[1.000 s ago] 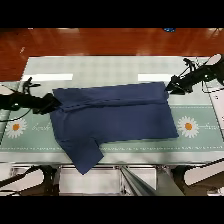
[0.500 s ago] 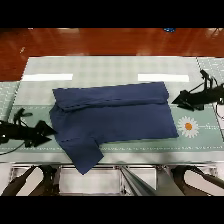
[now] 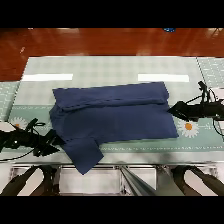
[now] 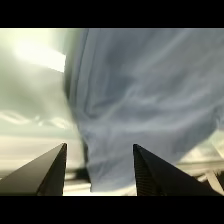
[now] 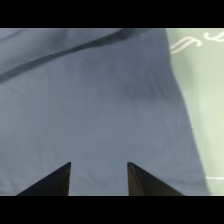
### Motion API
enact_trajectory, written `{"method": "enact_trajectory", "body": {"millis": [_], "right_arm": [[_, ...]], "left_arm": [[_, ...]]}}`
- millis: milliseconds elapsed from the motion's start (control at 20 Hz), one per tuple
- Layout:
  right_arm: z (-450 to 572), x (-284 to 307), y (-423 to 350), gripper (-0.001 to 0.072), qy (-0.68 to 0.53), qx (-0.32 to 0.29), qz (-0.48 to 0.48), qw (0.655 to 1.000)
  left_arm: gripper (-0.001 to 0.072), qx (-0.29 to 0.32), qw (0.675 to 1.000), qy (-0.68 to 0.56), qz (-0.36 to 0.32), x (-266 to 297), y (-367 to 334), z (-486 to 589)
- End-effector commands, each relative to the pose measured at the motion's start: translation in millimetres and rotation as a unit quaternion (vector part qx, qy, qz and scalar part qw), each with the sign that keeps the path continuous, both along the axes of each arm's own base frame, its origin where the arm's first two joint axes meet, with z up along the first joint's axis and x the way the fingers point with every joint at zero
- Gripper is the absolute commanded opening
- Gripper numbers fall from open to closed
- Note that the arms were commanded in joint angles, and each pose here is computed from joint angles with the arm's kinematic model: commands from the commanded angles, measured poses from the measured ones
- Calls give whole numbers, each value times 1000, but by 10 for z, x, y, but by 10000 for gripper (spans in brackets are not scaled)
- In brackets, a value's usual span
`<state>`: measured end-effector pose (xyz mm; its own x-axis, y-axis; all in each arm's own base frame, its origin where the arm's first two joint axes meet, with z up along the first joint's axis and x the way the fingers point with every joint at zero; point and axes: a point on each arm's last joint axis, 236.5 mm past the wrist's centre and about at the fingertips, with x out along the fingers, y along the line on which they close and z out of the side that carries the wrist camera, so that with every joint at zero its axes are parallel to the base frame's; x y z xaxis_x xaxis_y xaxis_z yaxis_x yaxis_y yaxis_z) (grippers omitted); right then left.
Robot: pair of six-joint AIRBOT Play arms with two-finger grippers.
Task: Fold the shirts.
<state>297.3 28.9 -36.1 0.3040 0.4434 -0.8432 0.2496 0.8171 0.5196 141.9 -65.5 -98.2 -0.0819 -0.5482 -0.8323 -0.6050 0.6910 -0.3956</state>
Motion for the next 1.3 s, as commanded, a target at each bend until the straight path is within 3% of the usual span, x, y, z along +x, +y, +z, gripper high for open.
{"method": "enact_trajectory", "body": {"millis": [0,150,300,350,400,500,750,1100,1250], "right_arm": [[57,82,22,406,-18,18,-20,999],[166,108,-198,406,-19,65,-85,994],[108,-70,-799,406,-2,57,-168,984],[52,-198,-1008,406,13,45,-194,980],[-14,-340,-1153,406,30,35,-210,977],[-198,-615,-1250,407,78,23,-234,969],[-587,-961,-780,407,173,52,-161,970],[-624,-788,-472,407,177,155,-153,960],[-696,-813,-379,407,193,160,-134,959]], "left_arm": [[508,36,999,-23,22,180,-6,-114],[507,32,999,-32,-2,195,-164,-162],[482,27,998,-23,-47,111,-319,-205],[224,28,998,-31,-53,139,-324,-193],[23,27,997,-44,-61,180,-328,-161],[16,29,996,-61,-62,276,-319,-94],[16,14,996,-72,-49,374,-384,-15],[16,7,996,-83,-45,423,-416,4],[16,11,995,-89,-41,458,-403,-4]]}}
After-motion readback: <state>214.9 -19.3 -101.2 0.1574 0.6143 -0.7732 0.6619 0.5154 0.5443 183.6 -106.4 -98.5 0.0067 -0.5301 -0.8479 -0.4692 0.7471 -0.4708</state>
